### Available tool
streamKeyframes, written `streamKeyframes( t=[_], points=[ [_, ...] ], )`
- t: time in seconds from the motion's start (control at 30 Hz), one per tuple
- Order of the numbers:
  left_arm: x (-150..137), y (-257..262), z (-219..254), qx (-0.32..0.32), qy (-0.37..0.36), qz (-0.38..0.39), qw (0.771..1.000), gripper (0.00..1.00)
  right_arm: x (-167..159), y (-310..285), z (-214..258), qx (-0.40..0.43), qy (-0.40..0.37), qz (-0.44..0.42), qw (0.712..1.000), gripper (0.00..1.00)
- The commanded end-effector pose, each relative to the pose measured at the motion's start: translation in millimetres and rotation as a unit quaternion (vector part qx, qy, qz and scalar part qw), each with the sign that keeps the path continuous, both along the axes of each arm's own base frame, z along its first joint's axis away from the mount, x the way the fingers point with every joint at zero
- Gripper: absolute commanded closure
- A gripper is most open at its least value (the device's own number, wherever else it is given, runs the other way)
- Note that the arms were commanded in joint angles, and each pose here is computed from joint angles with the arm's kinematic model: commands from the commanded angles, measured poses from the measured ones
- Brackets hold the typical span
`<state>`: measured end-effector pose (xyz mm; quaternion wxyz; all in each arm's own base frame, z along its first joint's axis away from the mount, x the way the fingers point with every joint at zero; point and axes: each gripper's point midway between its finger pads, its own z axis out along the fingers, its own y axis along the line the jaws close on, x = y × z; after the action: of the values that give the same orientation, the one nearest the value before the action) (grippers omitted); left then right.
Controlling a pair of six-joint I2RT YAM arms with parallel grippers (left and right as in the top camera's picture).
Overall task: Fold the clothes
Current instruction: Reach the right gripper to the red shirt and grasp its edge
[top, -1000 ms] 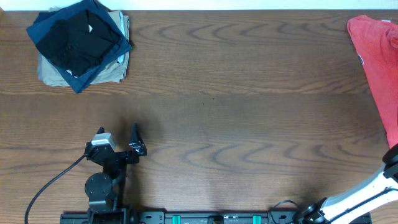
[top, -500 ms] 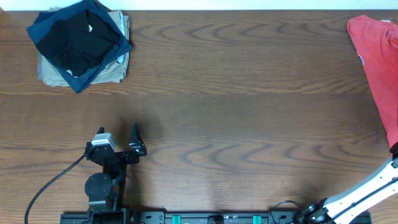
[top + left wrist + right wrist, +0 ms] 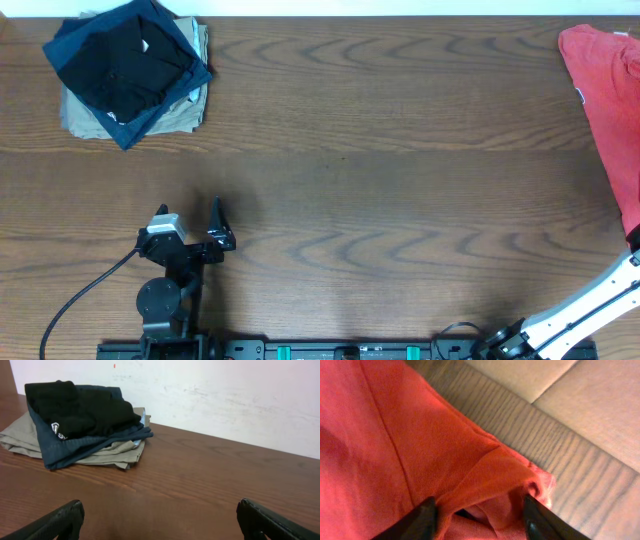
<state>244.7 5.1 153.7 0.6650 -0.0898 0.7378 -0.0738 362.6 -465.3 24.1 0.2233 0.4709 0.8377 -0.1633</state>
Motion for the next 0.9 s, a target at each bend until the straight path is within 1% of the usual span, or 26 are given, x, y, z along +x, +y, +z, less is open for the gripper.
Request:
streamKeyframes(
  t=[0.0, 0.03, 0.07, 0.17, 0.2, 0.23, 0.27, 0.47, 0.6, 0.73, 0.87],
  points=[
    [-1, 1, -15, -0.006, 0.021, 0.001, 1.0, 0.02, -2, -7, -4, 0.001, -0.003, -0.005, 1.0, 0.51],
    [-1, 1, -15, -0.006, 0.021, 0.001, 1.0, 0.02, -2, -7, -4, 0.001, -0.003, -0.005, 1.0, 0.5],
    [-1, 1, -15, -0.006, 0.021, 0.001, 1.0, 0.02, -3, -7, -5, 0.001, -0.002, -0.006, 1.0, 0.53],
    [-1, 1, -15, -0.006, 0.021, 0.001, 1.0, 0.02, -4, -7, -5, 0.002, -0.001, -0.007, 1.0, 0.77],
    [-1, 1, -15, -0.006, 0.021, 0.001, 1.0, 0.02, -5, -7, -5, 0.003, -0.001, -0.007, 1.0, 0.89],
    [-1, 1, -15, -0.006, 0.021, 0.001, 1.0, 0.02, -5, -7, -6, 0.004, 0.0, -0.007, 1.0, 0.96],
    [-1, 1, -15, -0.006, 0.021, 0.001, 1.0, 0.02, -5, -6, -6, 0.005, 0.0, -0.007, 1.0, 0.99],
    [-1, 1, -15, -0.006, 0.021, 0.001, 1.0, 0.02, -5, -2, -2, 0.011, -0.001, -0.013, 1.0, 0.99],
    [-1, 1, -15, -0.006, 0.021, 0.001, 1.0, 0.02, 7, 5, 18, -0.001, -0.011, -0.001, 1.0, 0.99],
    [-1, 1, -15, -0.006, 0.021, 0.001, 1.0, 0.02, 37, 26, 54, -0.007, -0.051, 0.037, 0.998, 0.99],
    [-1, 1, -15, -0.006, 0.021, 0.001, 1.0, 0.02, 74, 61, 97, -0.007, -0.106, 0.08, 0.991, 0.99]
  ],
)
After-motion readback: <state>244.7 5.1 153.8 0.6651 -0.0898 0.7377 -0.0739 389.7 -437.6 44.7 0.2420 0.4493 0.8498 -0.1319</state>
